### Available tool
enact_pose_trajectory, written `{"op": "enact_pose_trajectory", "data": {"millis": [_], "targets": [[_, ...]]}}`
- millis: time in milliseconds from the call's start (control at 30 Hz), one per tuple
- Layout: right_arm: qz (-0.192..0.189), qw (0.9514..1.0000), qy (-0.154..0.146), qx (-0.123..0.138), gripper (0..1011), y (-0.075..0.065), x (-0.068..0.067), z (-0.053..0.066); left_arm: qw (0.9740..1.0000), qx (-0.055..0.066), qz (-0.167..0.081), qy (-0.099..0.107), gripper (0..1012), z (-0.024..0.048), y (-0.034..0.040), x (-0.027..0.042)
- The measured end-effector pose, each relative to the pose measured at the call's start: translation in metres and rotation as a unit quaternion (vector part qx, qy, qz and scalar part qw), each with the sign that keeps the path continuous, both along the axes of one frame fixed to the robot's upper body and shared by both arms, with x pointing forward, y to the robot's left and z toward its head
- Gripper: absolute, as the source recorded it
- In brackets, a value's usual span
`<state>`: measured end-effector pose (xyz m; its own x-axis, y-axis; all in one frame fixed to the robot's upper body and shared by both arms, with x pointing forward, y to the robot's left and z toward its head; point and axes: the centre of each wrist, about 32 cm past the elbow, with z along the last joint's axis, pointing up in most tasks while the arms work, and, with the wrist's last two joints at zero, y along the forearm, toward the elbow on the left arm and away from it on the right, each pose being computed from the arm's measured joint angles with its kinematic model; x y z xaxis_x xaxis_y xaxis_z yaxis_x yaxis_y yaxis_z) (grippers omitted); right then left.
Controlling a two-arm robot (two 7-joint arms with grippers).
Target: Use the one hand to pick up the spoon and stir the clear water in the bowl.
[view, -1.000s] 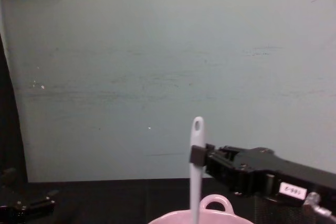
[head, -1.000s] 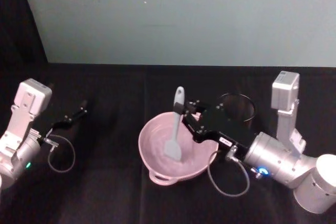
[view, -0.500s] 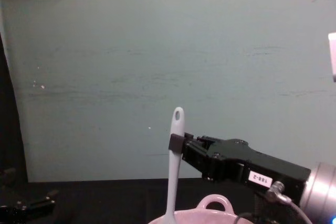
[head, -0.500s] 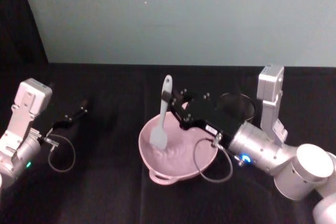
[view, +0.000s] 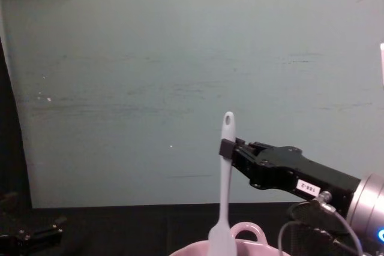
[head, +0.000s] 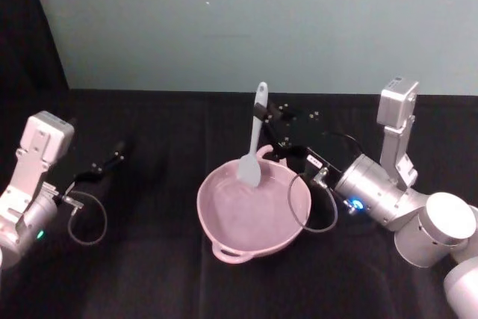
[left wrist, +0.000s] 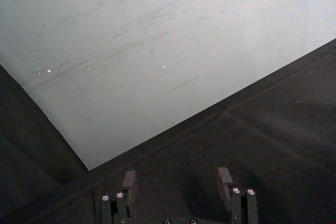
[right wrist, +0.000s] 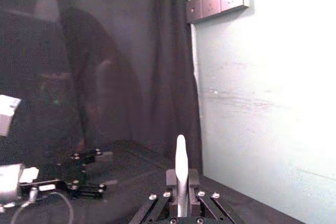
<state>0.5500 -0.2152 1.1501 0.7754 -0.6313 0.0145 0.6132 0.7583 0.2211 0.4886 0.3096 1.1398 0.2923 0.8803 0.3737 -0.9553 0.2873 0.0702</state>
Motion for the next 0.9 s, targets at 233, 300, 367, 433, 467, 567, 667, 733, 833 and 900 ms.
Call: {"op": "enact_pose_trajectory", "data": {"millis": [233,300,367,433,467,567,667,733,833,900], "targets": [[-0.026,0.9994,-0.006,-0.022,124,-0.012,-0.001,0.007,1.0000,0.000,0.000,0.000,1005,0.0000,0.0000,0.0000],[-0.030,0.9991,-0.004,-0.029,124,-0.014,-0.002,0.008,1.0000,0.000,0.000,0.000,1005,0.0000,0.0000,0.0000],[-0.033,0.9987,-0.001,-0.040,124,-0.017,-0.003,0.009,1.0000,0.000,0.000,0.000,1005,0.0000,0.0000,0.0000],[-0.035,0.9983,-0.001,-0.048,124,-0.020,-0.006,0.011,1.0000,0.000,0.000,0.000,1005,0.0000,0.0000,0.0000],[-0.036,0.9981,-0.002,-0.050,124,-0.020,-0.007,0.011,1.0000,0.000,0.000,0.000,1005,0.0000,0.0000,0.0000],[-0.036,0.9978,-0.003,-0.057,124,-0.023,-0.011,0.013,1.0000,0.000,0.000,0.000,1005,0.0000,0.0000,0.0000],[-0.034,0.9973,-0.003,-0.065,124,-0.026,-0.019,0.015,1.0000,0.000,0.000,0.000,1005,0.0000,0.0000,0.0000],[-0.031,0.9971,-0.004,-0.069,124,-0.026,-0.022,0.016,1.0000,0.000,0.000,0.000,1005,0.0000,0.0000,0.0000],[-0.025,0.9970,-0.006,-0.072,124,-0.026,-0.030,0.018,1.0000,0.000,0.000,0.000,1005,0.0000,0.0000,0.0000],[-0.020,0.9971,-0.006,-0.073,124,-0.026,-0.036,0.019,1.0000,0.000,0.000,0.000,1005,0.0000,0.0000,0.0000]]}}
